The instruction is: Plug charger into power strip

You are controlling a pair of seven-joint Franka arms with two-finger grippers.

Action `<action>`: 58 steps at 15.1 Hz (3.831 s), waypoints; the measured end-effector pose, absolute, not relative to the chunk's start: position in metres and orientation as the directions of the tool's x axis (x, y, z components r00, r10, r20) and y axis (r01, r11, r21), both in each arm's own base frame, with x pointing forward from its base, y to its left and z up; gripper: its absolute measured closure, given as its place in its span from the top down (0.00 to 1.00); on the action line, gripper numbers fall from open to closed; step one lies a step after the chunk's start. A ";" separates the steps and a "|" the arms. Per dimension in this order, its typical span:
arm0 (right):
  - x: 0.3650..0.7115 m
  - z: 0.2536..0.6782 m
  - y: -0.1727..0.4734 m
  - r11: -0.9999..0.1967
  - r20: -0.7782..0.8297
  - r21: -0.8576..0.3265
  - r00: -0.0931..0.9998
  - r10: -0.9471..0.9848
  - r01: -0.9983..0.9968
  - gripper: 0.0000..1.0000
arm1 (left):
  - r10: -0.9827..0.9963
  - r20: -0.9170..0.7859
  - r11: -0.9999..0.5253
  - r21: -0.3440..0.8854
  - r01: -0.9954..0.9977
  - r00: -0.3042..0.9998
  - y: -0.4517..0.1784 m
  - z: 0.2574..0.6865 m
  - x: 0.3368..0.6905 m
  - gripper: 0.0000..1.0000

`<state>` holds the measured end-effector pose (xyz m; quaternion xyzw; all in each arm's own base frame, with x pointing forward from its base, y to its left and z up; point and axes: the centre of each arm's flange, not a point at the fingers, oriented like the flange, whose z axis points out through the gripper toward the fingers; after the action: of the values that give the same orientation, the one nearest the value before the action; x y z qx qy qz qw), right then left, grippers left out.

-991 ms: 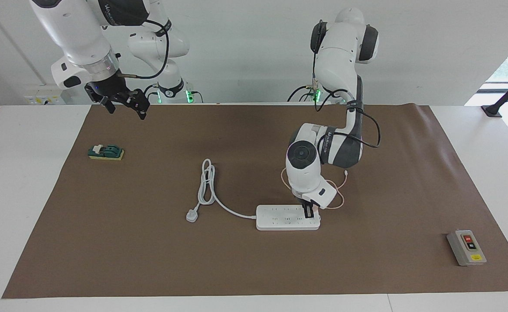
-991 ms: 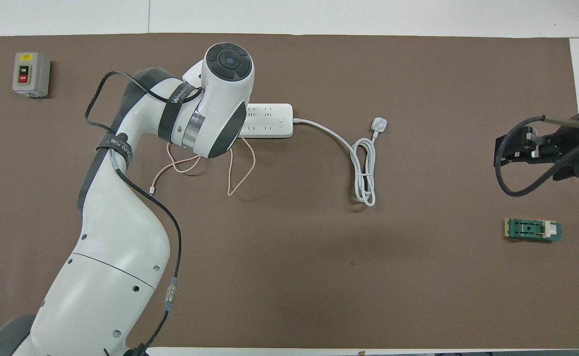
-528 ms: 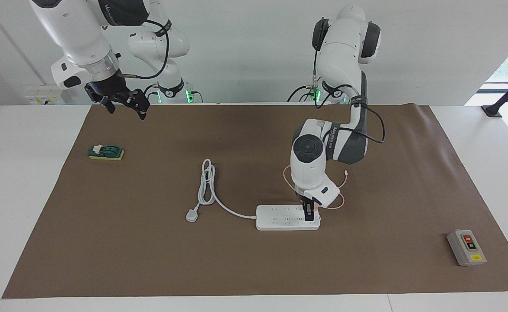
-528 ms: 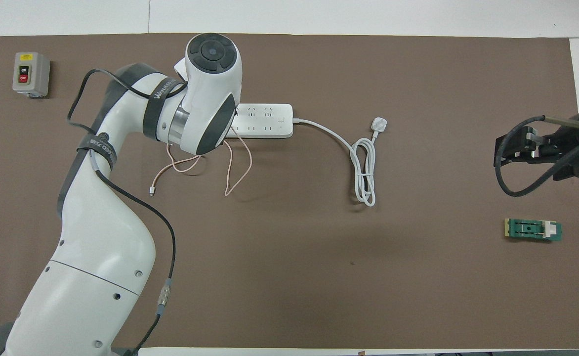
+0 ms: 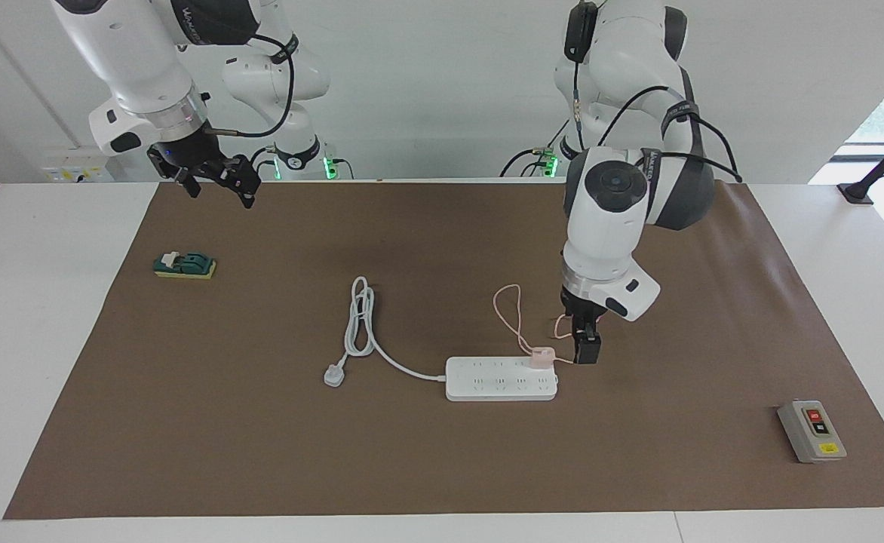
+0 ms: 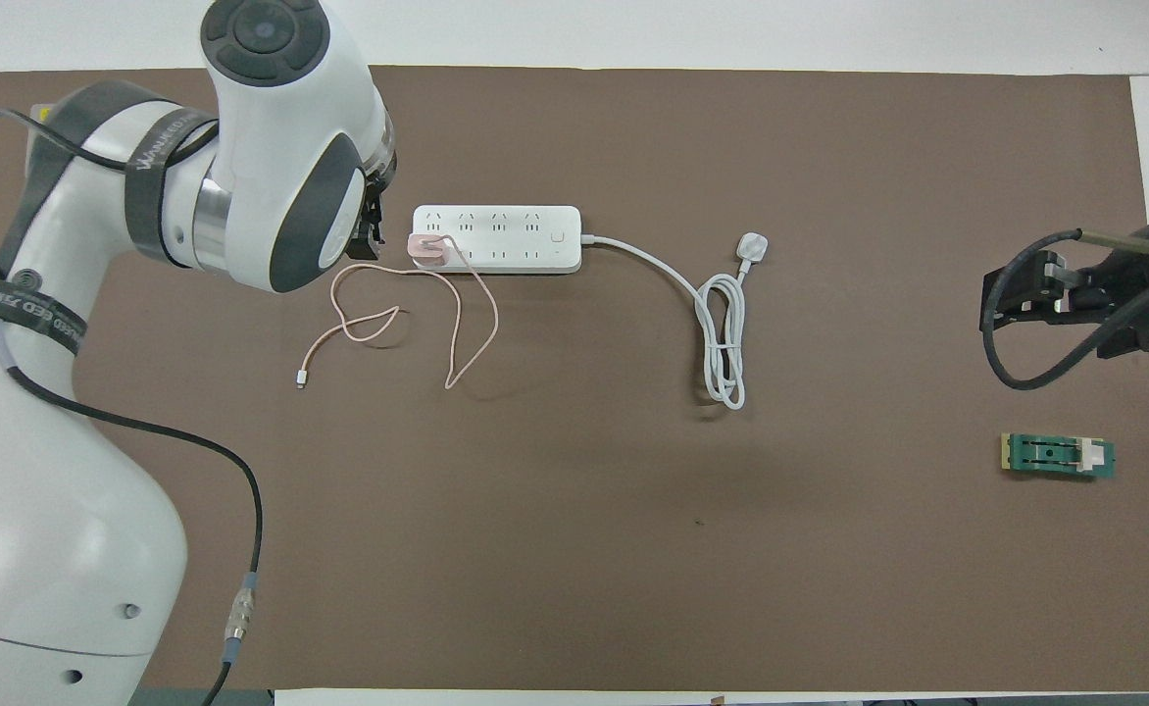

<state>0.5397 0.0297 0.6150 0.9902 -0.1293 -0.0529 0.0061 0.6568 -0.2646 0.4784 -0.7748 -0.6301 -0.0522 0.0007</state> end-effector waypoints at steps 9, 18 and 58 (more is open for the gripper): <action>0.540 0.615 0.030 -0.966 -0.103 0.026 0.961 -0.257 -0.255 1.00 | 0.775 0.029 -0.632 -0.015 0.775 0.632 -0.185 0.546 0.639 1.00; 0.540 0.615 0.030 -0.966 -0.103 0.026 0.961 -0.257 -0.255 1.00 | 0.334 -0.042 -0.943 -0.014 0.334 0.942 -0.055 0.600 0.567 1.00; 0.540 0.615 0.030 -0.966 -0.103 0.026 0.961 -0.257 -0.255 1.00 | -0.007 -0.036 -1.000 0.023 -0.007 0.999 -0.049 0.611 0.520 1.00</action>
<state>0.5397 0.0297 0.6150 0.9902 -0.1293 -0.0529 0.0061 0.5201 -0.0493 0.6114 -0.9998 0.0035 0.0179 -0.0113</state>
